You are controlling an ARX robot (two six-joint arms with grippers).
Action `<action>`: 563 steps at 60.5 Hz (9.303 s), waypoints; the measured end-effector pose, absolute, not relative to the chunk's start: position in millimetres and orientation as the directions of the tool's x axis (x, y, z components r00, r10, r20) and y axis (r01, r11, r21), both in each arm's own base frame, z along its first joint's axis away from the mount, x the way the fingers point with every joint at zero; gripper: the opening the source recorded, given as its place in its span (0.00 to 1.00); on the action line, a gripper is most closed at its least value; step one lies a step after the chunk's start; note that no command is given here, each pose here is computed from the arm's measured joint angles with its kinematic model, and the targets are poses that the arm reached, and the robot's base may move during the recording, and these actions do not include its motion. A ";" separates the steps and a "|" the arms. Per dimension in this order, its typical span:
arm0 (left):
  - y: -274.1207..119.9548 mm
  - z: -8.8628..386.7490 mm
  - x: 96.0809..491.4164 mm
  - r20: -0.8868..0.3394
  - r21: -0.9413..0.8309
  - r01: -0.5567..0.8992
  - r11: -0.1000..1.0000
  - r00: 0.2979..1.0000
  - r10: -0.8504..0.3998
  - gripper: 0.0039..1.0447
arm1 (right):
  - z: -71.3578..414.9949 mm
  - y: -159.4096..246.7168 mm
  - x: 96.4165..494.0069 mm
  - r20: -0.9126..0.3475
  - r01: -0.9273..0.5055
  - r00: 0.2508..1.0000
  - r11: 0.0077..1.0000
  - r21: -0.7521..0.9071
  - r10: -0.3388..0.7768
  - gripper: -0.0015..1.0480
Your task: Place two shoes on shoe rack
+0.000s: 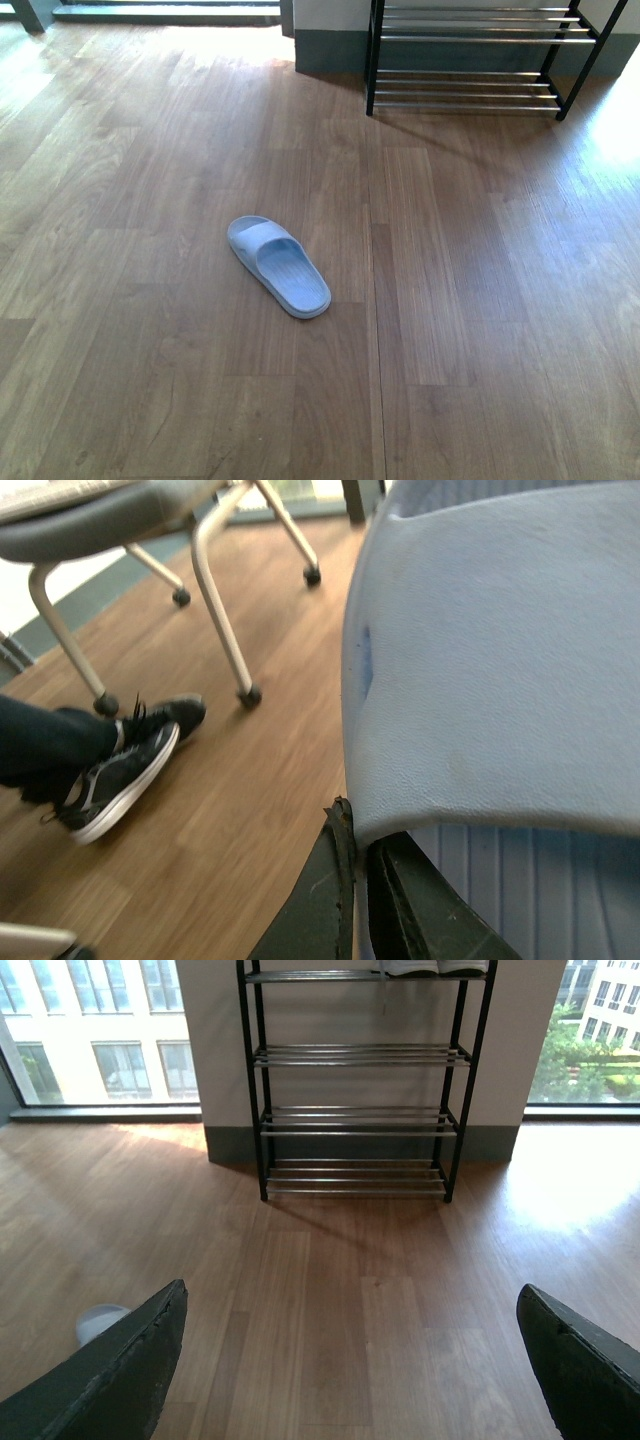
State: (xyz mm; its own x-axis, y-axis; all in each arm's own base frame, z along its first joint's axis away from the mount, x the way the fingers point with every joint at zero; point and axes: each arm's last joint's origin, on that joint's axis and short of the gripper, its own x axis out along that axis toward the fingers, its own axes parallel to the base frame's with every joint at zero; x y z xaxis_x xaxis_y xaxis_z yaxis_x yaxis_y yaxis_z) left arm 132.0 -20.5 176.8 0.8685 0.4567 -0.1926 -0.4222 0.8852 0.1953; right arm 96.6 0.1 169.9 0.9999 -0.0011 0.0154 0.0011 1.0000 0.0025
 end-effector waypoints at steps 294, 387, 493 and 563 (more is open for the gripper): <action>-18.3 187.3 122.8 -0.119 0.133 -0.440 0.888 0.882 0.455 0.01 | 201.1 28.1 147.4 -0.157 -0.372 0.928 0.833 -0.409 0.337 0.02; -18.4 187.2 122.8 -0.119 0.133 -0.440 0.888 0.883 0.455 0.01 | 200.1 28.2 147.0 -0.162 -0.373 0.928 0.834 -0.406 0.336 0.02; -18.4 186.9 122.8 -0.120 0.136 -0.439 0.888 0.883 0.455 0.01 | 201.0 81.0 254.0 -0.176 -0.384 0.919 0.901 -0.200 0.353 0.02; -18.4 186.9 122.8 -0.120 0.136 -0.439 0.888 0.883 0.455 0.01 | 109.4 89.4 503.2 -0.441 -0.188 0.876 0.705 -0.684 -0.196 0.02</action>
